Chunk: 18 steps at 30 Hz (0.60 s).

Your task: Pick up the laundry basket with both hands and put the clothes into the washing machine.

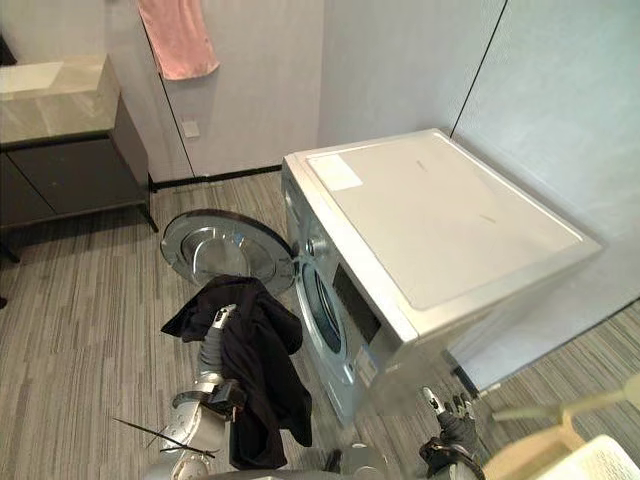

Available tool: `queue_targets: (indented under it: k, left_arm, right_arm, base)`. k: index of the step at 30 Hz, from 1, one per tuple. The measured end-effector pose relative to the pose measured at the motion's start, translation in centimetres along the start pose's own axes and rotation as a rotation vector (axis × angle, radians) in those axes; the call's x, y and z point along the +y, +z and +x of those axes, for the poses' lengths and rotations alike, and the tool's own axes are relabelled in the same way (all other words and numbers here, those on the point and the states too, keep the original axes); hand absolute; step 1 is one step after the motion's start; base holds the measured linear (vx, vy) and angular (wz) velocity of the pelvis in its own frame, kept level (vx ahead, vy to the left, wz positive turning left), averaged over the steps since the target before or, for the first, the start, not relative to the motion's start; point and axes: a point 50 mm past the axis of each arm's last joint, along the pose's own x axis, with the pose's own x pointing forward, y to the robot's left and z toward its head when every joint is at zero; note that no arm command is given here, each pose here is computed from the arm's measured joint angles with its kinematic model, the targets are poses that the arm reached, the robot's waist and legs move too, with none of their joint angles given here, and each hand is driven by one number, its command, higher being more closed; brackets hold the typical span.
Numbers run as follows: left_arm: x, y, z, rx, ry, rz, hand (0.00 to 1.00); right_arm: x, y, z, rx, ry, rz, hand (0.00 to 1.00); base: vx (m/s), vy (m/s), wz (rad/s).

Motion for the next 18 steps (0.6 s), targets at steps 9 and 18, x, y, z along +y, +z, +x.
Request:
queue_targets:
  k: [9,18]
  left_arm:
    - [0.7,0.2,-0.3,-0.011,0.036,-0.02,1.0]
    - [1.7,-0.6,-1.5,0.043,0.091,-0.019,1.0]
  right_arm:
    - [-2.8,-1.0,-2.0,0.042,-0.082,-0.002,0.0]
    - [-8.6,-0.3,-4.6,-0.013,-0.447,0.107,0.0]
  base:
    - [0.35,0.032,-0.49]
    - [0.26,0.48,-0.16]
